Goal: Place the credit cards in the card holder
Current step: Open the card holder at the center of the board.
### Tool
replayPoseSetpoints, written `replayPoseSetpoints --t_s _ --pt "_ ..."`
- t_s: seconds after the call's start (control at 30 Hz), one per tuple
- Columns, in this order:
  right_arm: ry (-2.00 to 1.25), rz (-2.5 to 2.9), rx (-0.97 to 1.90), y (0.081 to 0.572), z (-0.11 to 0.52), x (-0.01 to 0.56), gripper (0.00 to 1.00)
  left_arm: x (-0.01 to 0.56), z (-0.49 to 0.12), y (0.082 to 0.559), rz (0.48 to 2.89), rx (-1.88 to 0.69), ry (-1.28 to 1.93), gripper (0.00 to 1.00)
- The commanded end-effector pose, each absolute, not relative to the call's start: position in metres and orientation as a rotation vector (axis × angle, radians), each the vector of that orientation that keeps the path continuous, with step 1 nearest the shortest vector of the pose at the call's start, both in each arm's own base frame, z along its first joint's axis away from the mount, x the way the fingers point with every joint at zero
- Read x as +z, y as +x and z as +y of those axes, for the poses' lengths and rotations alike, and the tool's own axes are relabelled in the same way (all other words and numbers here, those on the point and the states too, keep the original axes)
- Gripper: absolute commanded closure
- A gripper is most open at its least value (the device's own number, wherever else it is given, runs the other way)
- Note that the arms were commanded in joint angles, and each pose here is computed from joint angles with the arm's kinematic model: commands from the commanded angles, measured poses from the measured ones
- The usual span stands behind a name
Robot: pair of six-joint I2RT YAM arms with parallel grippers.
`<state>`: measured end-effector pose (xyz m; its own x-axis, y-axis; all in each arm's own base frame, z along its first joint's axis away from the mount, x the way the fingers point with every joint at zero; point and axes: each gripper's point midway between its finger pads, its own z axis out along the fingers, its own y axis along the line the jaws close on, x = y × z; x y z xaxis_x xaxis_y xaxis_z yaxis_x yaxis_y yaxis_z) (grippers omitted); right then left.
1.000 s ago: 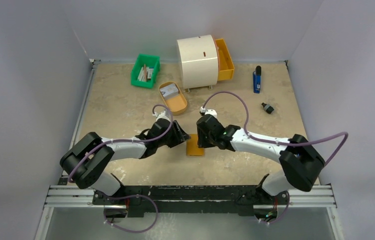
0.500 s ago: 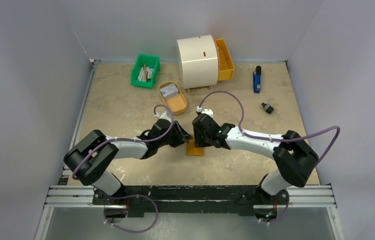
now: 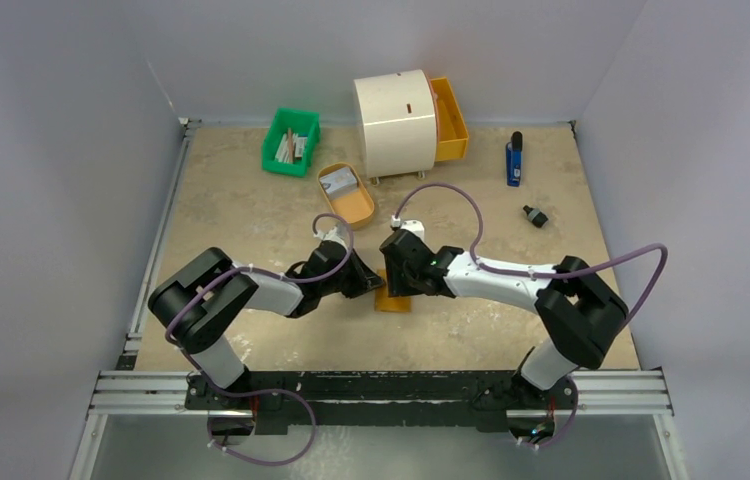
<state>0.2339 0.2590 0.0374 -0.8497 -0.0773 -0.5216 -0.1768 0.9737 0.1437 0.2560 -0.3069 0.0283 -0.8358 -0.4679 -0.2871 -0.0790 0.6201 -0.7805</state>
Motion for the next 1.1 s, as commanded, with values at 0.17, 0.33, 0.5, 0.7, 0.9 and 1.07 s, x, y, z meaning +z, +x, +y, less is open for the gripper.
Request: replayPoseSetpoints --t_s 0.17,0.33,0.5,0.7,0.9,1.07 --pt "-0.233 2.563 0.057 0.239 0.255 0.038 0.51 0.008 -0.297 0.25 2.415 -1.038 -0.455 1.0" --pt "-0.278 2.561 -0.121 0.236 0.244 0.03 0.51 0.006 -0.295 0.249 2.416 -1.034 -0.461 1.0" --pt "-0.289 2.539 -0.195 0.237 0.237 0.029 0.58 0.005 -0.294 0.249 2.413 -1.033 -0.465 1.0" --pt "-0.29 2.527 -0.227 0.236 0.233 0.029 0.66 0.003 -0.292 0.246 2.416 -1.029 -0.468 1.0" --pt "-0.291 2.525 -0.25 0.235 0.229 0.028 0.75 0.003 -0.291 0.247 2.417 -1.026 -0.47 1.0" --pt "-0.285 2.527 -0.262 0.233 0.226 0.027 0.89 0.001 -0.29 0.246 2.417 -1.022 -0.474 1.0"
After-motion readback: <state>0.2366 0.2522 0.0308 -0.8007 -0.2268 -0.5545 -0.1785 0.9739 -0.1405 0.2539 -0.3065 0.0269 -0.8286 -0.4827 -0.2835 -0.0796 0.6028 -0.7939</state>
